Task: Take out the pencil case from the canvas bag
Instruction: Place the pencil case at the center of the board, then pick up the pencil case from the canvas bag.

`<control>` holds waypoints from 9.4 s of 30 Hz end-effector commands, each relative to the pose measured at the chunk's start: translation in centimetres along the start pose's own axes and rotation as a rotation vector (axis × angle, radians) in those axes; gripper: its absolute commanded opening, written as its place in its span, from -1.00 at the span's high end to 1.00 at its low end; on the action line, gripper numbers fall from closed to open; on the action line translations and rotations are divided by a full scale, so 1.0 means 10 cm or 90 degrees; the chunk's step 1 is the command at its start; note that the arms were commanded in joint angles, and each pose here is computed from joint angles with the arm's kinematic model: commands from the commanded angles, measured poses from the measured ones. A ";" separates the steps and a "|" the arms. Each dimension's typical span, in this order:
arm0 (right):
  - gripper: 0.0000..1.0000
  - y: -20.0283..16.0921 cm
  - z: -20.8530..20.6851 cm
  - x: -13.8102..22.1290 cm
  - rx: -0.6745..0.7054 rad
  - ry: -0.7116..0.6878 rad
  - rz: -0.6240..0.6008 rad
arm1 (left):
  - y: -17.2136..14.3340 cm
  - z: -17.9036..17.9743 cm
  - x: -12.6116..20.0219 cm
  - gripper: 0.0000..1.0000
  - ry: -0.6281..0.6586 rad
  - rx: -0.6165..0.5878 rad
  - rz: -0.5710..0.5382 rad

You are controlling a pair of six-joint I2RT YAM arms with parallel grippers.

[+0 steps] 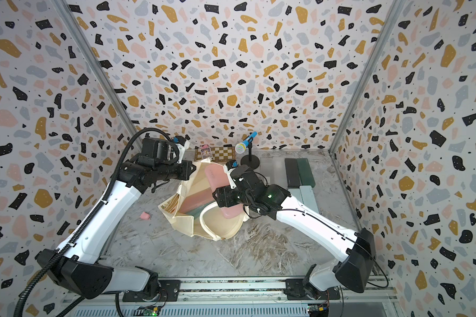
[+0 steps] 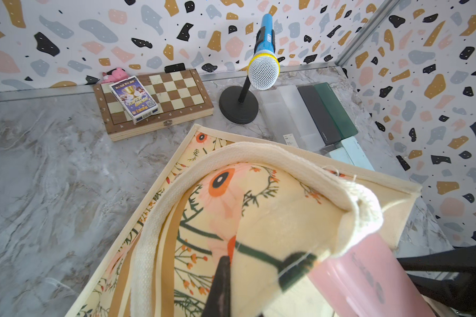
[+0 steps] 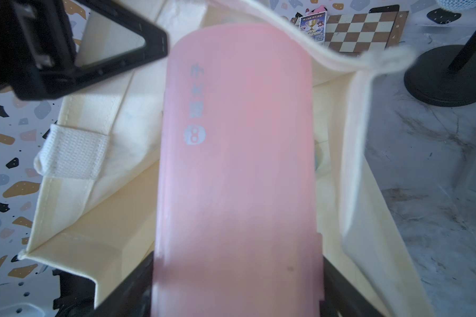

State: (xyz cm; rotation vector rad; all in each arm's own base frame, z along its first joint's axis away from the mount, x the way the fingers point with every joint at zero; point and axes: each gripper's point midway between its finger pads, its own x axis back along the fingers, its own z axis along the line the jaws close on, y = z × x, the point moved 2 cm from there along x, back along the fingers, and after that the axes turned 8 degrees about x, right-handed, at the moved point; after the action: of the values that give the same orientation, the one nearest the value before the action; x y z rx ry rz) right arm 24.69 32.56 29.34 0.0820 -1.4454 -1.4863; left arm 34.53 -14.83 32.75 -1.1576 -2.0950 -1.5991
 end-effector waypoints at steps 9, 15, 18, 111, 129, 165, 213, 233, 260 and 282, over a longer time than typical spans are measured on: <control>-0.41 -0.13 -0.16 0.36 0.016 -0.035 -0.052 | 0.34 0.19 0.25 1.00 0.102 0.019 -0.077; -0.40 -0.43 -0.31 0.41 -0.003 -0.051 -0.064 | 0.35 0.25 0.26 1.00 0.118 0.027 -0.081; -0.40 -0.53 -0.39 0.44 -0.011 -0.063 -0.085 | 0.36 0.23 0.27 1.00 0.106 0.028 -0.082; -0.85 -1.73 -2.96 -0.31 -0.158 -0.395 0.265 | 0.10 0.21 0.23 1.00 -0.029 0.027 -0.055; -0.79 -1.59 -2.86 -0.22 -0.114 -0.461 0.254 | 0.09 0.19 0.20 1.00 -0.037 0.029 -0.048; -0.43 -1.66 -2.85 -0.32 -0.094 -0.473 0.283 | 0.08 0.19 0.19 1.00 -0.041 0.029 -0.043; -0.36 -0.85 0.26 0.08 0.255 0.056 -0.151 | -0.09 -0.34 -0.18 1.00 -0.263 0.093 0.075; -0.20 -1.04 -0.12 -0.97 0.163 -0.058 0.012 | -0.12 -0.40 -0.08 1.00 -0.282 0.059 0.077; -0.26 -1.05 0.03 -1.25 0.292 -0.107 0.041 | -0.12 -0.45 -0.03 1.00 -0.300 0.051 0.073; -0.39 -0.60 -0.45 -1.86 -0.217 -0.065 0.067 | -0.30 -0.45 0.05 1.00 -0.278 0.036 0.057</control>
State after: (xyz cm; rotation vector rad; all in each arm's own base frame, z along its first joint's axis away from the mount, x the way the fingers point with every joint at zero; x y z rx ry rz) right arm 32.37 40.76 11.30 -0.2187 -1.4254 -1.5063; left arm 31.67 -18.50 30.95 -1.6521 -2.2280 -1.2761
